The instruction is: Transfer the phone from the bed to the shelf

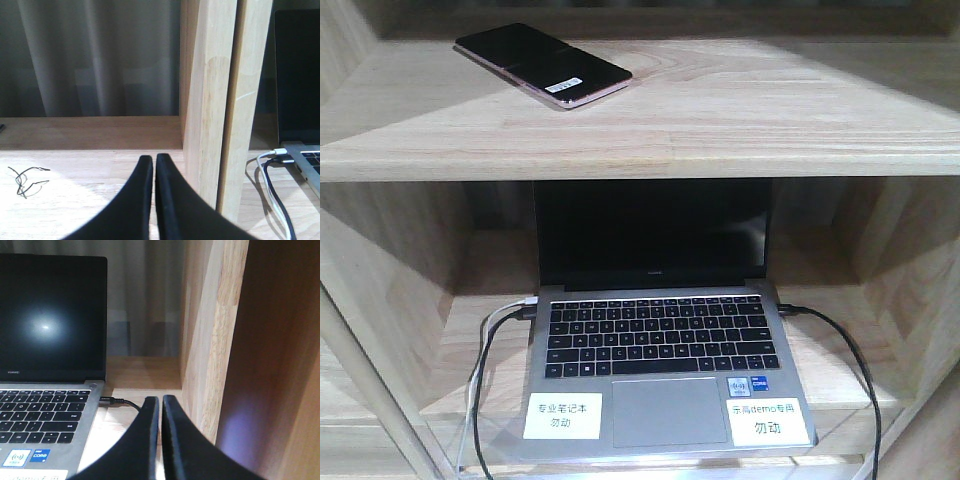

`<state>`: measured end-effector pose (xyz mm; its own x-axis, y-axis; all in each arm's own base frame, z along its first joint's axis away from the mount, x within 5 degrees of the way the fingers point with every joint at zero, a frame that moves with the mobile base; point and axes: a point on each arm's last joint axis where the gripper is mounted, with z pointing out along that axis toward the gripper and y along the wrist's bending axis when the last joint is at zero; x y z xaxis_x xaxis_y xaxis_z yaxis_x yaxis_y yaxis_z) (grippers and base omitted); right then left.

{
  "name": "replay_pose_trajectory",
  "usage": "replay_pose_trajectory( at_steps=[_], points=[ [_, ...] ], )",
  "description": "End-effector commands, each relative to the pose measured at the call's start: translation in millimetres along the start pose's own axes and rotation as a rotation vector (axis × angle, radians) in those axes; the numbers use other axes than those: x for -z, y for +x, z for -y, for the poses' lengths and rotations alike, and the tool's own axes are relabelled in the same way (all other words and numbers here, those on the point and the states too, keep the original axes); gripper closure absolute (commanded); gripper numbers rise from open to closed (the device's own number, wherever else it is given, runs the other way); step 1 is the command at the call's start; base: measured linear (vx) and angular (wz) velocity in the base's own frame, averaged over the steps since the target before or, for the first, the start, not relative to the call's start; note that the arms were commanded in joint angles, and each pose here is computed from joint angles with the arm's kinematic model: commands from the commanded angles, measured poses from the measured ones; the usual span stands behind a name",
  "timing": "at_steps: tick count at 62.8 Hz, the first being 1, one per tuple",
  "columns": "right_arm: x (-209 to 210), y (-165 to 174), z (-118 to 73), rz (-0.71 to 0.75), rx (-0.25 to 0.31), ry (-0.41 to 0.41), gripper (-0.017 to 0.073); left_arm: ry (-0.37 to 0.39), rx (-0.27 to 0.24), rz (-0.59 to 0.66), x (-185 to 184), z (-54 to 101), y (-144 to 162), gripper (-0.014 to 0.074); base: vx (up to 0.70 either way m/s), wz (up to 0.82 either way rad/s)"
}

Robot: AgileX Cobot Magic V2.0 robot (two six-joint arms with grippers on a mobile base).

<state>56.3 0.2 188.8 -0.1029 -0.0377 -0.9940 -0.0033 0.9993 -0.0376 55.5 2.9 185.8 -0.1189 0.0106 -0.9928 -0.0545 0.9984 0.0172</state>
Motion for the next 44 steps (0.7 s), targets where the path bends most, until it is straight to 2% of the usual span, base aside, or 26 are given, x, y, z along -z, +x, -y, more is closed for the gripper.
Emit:
replay_pose_trajectory(
  at_steps=[1,44],
  points=[
    [0.5,-4.5,0.6,0.083,0.019,0.008,0.0564,0.000,0.009,0.072,0.2,-0.1,-4.5,0.0592,0.00,0.00],
    [0.5,-4.5,0.6,0.083,0.019,0.008,0.0564,0.000,0.009,0.072,0.2,-0.1,-4.5,0.0592,0.00,0.00]
  ],
)
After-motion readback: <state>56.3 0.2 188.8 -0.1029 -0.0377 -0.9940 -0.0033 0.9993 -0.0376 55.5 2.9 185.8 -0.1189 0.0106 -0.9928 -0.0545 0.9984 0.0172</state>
